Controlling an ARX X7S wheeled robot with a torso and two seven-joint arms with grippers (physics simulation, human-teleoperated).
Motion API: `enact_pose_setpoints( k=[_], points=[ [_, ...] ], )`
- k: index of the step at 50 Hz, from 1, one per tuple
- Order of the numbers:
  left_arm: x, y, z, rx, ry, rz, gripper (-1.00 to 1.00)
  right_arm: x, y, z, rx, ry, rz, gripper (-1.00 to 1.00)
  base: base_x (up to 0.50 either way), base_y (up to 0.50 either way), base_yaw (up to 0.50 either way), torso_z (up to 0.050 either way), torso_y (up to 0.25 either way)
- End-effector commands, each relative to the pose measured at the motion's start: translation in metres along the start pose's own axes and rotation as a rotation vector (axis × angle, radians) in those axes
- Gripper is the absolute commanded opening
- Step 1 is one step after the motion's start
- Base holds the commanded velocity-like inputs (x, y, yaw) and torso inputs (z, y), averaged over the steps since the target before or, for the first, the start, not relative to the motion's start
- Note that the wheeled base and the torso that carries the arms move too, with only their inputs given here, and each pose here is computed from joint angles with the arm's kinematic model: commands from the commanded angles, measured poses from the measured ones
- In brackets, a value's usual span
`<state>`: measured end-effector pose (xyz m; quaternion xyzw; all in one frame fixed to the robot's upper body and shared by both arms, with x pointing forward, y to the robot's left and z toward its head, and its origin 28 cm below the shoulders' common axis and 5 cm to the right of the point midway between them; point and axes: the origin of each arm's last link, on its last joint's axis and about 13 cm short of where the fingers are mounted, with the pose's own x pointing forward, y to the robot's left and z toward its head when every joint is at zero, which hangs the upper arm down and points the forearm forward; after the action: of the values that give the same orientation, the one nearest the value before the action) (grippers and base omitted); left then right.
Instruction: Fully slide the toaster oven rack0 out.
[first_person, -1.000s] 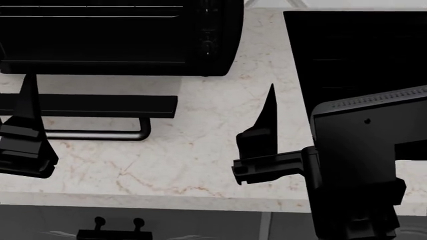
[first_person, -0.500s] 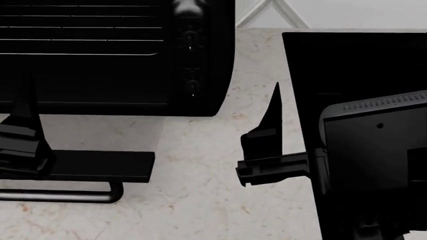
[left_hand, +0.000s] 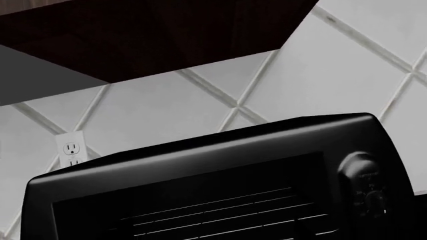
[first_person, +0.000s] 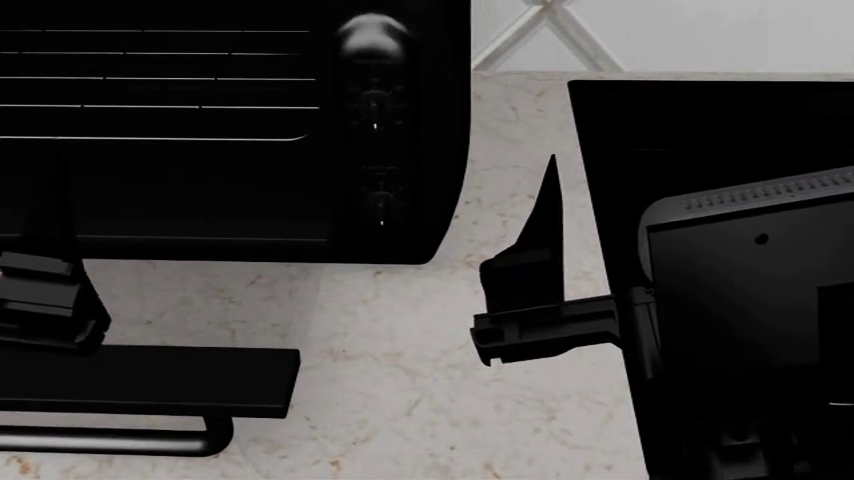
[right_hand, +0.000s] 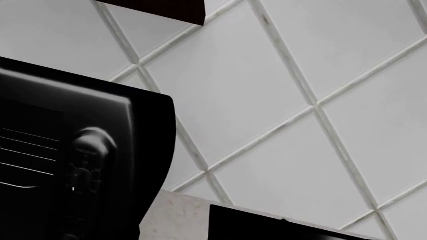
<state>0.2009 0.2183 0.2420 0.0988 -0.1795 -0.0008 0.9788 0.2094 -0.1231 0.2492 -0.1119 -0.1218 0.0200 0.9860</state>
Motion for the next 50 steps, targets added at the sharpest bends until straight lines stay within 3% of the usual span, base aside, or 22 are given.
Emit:
enact_pose_setpoints(
  k=[1,8,13,16,22,24,32,35,40,50],
  points=[
    [0.018,-0.004,-0.013,0.162,0.048,-0.054,1.0,0.009,-0.001,-0.003,0.004,-0.004,0.016,1.0,0.0,0.0,0.0,0.0,0.0],
    [0.04,0.001,-0.014,0.376,0.065,-0.075,1.0,0.013,-0.002,-0.008,0.006,0.007,0.011,1.0,0.0,0.0,0.0,0.0,0.0],
    [0.04,0.002,-0.013,0.49,0.067,-0.121,1.0,0.014,-0.002,-0.009,0.006,0.008,0.009,1.0,0.0,0.0,0.0,0.0,0.0],
    [0.039,0.001,-0.015,0.61,0.08,-0.166,1.0,0.014,-0.001,-0.008,0.004,0.01,0.009,1.0,0.0,0.0,0.0,0.0,0.0],
    [0.05,0.001,-0.013,0.775,0.101,-0.189,1.0,0.013,-0.001,-0.007,0.001,0.01,0.007,1.0,0.0,0.0,0.0,0.0,0.0],
    [0.055,0.002,-0.012,0.771,0.119,-0.2,1.0,0.014,-0.001,-0.008,0.007,0.01,0.01,1.0,0.0,0.0,0.0,0.0,0.0],
    [0.074,0.002,-0.015,0.876,0.138,-0.229,1.0,0.013,-0.003,-0.008,0.004,0.016,0.004,1.0,0.0,0.0,0.0,0.0,0.0],
    [0.081,0.0,-0.016,0.955,0.144,-0.238,1.0,0.013,-0.004,-0.008,0.001,0.019,0.0,1.0,0.0,0.0,0.0,0.0,0.0],
    [0.093,-0.001,-0.022,1.016,0.176,-0.245,1.0,0.011,-0.005,-0.008,0.003,0.018,-0.002,1.0,0.0,0.0,0.0,0.0,0.0],
    [0.113,-0.007,-0.032,1.071,0.203,-0.285,1.0,0.009,-0.005,-0.006,0.005,0.015,-0.006,1.0,0.0,0.0,0.0,0.0,0.0]
  ],
)
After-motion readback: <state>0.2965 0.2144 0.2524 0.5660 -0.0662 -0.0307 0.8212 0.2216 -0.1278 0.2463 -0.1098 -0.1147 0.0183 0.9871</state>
